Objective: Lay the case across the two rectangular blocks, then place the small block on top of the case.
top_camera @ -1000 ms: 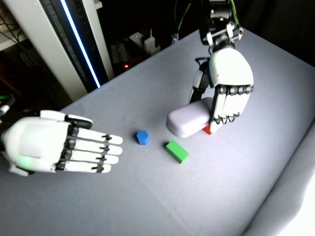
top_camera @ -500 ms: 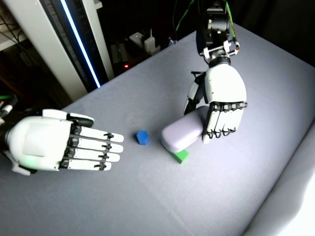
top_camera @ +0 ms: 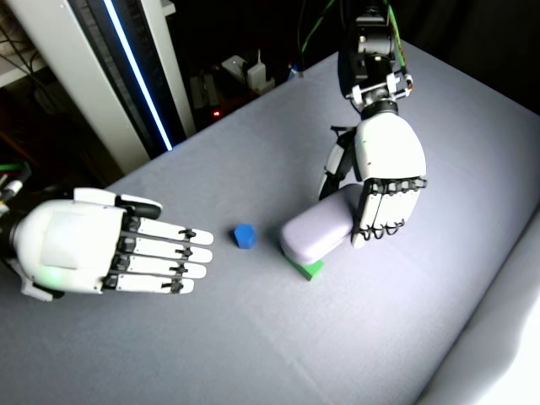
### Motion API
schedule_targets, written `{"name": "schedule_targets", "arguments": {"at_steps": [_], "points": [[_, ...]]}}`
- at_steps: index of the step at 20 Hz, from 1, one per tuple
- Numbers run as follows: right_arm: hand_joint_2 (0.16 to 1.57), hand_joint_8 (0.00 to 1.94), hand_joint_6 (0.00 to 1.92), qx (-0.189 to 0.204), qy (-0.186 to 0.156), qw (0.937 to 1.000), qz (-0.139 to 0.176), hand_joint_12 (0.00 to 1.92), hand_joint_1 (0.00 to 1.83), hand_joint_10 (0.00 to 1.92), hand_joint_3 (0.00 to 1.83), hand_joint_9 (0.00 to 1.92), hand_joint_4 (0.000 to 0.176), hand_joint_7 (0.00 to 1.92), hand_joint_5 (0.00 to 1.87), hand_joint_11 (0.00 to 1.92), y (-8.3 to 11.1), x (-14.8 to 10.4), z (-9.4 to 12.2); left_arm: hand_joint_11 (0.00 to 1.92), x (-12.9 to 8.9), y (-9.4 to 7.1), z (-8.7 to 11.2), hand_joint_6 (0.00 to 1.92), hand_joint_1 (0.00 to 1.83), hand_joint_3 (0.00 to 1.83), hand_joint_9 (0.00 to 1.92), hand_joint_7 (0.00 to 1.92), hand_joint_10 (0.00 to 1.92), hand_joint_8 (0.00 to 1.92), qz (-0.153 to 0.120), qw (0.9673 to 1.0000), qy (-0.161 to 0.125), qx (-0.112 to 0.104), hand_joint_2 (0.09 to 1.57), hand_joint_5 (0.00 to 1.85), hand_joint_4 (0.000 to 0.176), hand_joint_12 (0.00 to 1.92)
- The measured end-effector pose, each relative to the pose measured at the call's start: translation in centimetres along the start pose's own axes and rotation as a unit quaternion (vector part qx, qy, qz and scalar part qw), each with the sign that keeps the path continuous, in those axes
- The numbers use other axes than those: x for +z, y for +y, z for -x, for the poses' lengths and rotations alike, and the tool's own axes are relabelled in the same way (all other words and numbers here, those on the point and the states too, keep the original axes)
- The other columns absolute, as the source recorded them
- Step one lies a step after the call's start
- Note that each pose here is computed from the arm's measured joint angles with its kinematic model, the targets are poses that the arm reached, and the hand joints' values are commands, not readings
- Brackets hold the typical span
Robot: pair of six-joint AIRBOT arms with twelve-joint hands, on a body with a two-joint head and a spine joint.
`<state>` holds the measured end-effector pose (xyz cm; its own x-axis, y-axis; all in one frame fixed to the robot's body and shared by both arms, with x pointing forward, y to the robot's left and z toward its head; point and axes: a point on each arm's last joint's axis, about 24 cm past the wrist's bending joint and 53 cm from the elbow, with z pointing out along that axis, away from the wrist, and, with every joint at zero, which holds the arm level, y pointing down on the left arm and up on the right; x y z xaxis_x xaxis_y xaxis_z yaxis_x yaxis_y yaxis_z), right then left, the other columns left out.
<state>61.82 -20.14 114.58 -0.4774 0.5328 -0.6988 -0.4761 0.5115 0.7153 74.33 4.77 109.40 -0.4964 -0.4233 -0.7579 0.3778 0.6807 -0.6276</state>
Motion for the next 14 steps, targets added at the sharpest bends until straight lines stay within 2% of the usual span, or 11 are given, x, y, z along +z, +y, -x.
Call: {"name": "schedule_targets", "arguments": {"at_steps": [1, 2, 3, 4, 5, 6, 7, 9, 11, 12, 14], "points": [[1.3, 0.01, 0.01, 0.0, 0.0, 1.0, 0.0, 0.97, 0.54, 0.01, 0.0, 0.43, 0.0, 0.38, 0.43, 0.13, -0.01, -0.01, 0.01, 0.93, -0.01, 0.25, -0.02, 0.81, 1.26, 0.0, 1.02, 1.0, 0.96, 1.18, 0.004, 1.0, 0.001, -0.002, 1.12, 0.94, 0.0, 1.41], [1.3, 0.01, 0.0, 0.0, 0.0, 1.0, 0.0, 0.96, 0.56, 0.01, 0.0, 0.44, 0.0, 0.39, 0.44, 0.13, -0.02, 0.0, 0.02, 0.9, -0.03, 0.49, 0.03, 0.95, 1.25, 0.0, 1.15, 1.06, 0.47, 1.03, 0.006, 1.0, 0.001, -0.001, 1.12, 0.89, 0.0, 1.2], [1.3, 0.01, 0.0, -0.001, 0.0, 1.0, 0.0, 0.96, 0.56, 0.01, 0.0, 0.44, 0.0, 0.39, 0.44, 0.13, -0.05, 0.01, -0.01, 0.9, -0.02, 0.55, 0.12, 0.95, 1.25, 0.0, 1.15, 1.06, 0.47, 1.03, 0.007, 1.0, 0.0, -0.002, 1.12, 0.89, 0.0, 1.2], [1.3, 0.0, 0.0, -0.001, 0.0, 1.0, 0.0, 0.96, 0.55, 0.0, 0.0, 0.42, 0.0, 0.38, 0.43, 0.12, -0.06, 0.01, 0.02, 0.85, -0.03, 0.53, 0.15, 0.99, 1.24, 0.0, 1.13, 1.05, 0.3, 1.02, 0.006, 1.0, -0.001, -0.002, 1.12, 0.88, 0.0, 1.12], [1.3, 0.0, 0.0, -0.001, 0.0, 1.0, 0.0, 0.96, 0.54, 0.0, 0.0, 0.43, 0.0, 0.38, 0.43, 0.13, -0.07, 0.0, 0.08, 0.8, 0.1, 0.44, -0.02, 0.1, 1.01, 0.0, 1.11, 0.96, 0.18, 0.17, 0.006, 1.0, 0.0, -0.003, 1.02, 0.86, 0.0, 1.19], [1.3, 0.0, 0.0, -0.001, 0.0, 1.0, -0.001, 0.96, 0.54, 0.0, 0.0, 0.43, 0.0, 0.38, 0.43, 0.13, -0.08, 0.0, 0.06, 0.8, 0.15, 0.43, -0.24, 0.1, 1.01, 0.0, 1.11, 0.96, 0.18, 0.17, 0.006, 1.0, 0.002, -0.003, 1.02, 0.86, 0.0, 1.19], [1.3, 0.0, 0.0, -0.001, 0.0, 1.0, 0.0, 0.95, 0.55, 0.0, 0.0, 0.42, 0.0, 0.37, 0.43, 0.13, -0.07, 0.0, 0.06, 0.82, 0.16, 0.46, -0.4, 0.03, 1.0, 0.0, 1.14, 0.98, 0.19, 0.07, 0.006, 1.0, 0.003, -0.004, 1.0, 0.87, 0.0, 1.29], [1.3, 0.0, 0.0, -0.001, 0.0, 1.0, -0.001, 0.94, 0.56, 0.0, 0.0, 0.43, 0.0, 0.38, 0.43, 0.13, -0.11, 0.01, 0.07, 0.82, 0.1, 0.72, -0.79, 0.0, 0.96, 0.0, 1.05, 1.01, 0.48, 0.01, 0.009, 0.9999, 0.007, -0.005, 0.96, 0.86, 0.0, 1.41], [1.3, 0.0, 0.0, -0.001, 0.0, 1.0, -0.001, 0.92, 0.54, 0.0, 0.0, 0.41, 0.0, 0.36, 0.42, 0.12, -0.13, 0.01, 0.05, 0.82, 0.1, 0.75, -0.73, 0.0, 0.91, 0.0, 1.01, 0.99, 0.53, 0.0, 0.009, 0.9999, 0.006, -0.008, 0.96, 0.85, 0.0, 1.41], [1.3, 0.0, 0.0, -0.001, 0.0, 1.0, 0.0, 0.92, 0.52, 0.0, 0.0, 0.4, 0.0, 0.35, 0.42, 0.11, -0.09, 0.01, 0.06, 0.83, 0.1, 0.68, -0.66, 0.0, 0.93, 0.0, 0.92, 1.01, 0.9, 0.0, 0.008, 0.9999, 0.004, -0.008, 0.94, 0.83, 0.0, 1.58], [1.3, 0.01, 0.01, -0.001, 0.0, 1.0, 0.0, 0.93, 0.57, 0.01, 0.0, 0.43, 0.0, 0.37, 0.44, 0.15, -0.09, 0.01, 0.06, 0.76, 0.1, 0.7, -0.66, 0.0, 0.93, 0.0, 0.84, 0.98, 0.93, 0.0, 0.008, 0.9999, 0.004, -0.009, 0.93, 0.8, 0.0, 1.59]]}}
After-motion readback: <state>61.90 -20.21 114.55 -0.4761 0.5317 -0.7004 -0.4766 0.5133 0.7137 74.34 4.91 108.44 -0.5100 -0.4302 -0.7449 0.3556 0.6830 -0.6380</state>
